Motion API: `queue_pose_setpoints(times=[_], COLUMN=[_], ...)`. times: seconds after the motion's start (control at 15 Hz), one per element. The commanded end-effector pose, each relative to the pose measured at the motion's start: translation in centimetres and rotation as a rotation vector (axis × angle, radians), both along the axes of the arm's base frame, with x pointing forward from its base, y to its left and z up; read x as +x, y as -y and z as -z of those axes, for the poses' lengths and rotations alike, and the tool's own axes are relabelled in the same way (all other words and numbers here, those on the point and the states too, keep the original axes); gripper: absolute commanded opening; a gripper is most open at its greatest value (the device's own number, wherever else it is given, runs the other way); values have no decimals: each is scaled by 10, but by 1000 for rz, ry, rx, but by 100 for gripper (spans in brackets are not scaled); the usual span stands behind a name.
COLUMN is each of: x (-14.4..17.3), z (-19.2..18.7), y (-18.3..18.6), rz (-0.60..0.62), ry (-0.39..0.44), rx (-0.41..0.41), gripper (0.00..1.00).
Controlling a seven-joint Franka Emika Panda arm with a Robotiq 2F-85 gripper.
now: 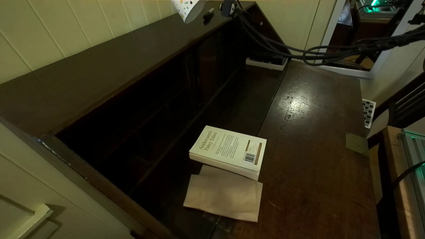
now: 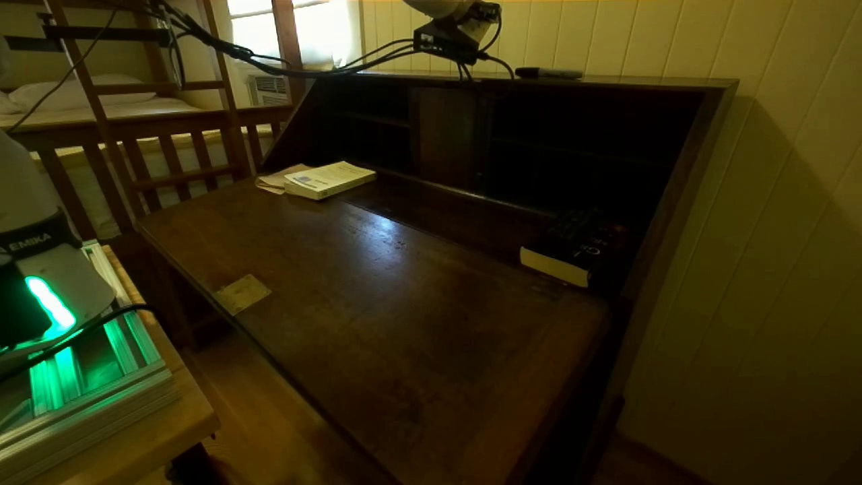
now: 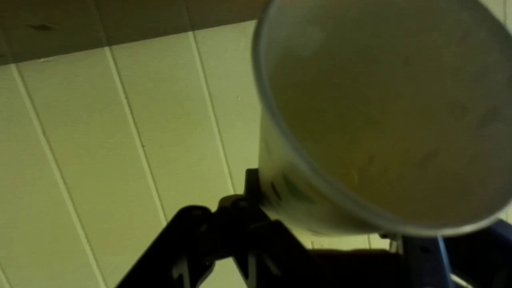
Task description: Place the coffee cup upside down on top of the cabinet.
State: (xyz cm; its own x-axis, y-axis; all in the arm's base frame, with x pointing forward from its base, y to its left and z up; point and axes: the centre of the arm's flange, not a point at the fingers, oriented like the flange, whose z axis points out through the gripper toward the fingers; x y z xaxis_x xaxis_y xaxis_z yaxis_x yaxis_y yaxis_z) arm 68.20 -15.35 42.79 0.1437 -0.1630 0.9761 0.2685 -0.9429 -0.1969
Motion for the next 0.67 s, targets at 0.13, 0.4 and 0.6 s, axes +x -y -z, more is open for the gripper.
queue_pose_setpoints(times=[0.13, 0.4, 0.6], x=[-6, -10, -10], z=[-8, -11, -19], y=[-13, -20, -3], rz=[155, 251, 265], ry=[145, 251, 293], rx=[-117, -113, -145], gripper=[38, 38, 38])
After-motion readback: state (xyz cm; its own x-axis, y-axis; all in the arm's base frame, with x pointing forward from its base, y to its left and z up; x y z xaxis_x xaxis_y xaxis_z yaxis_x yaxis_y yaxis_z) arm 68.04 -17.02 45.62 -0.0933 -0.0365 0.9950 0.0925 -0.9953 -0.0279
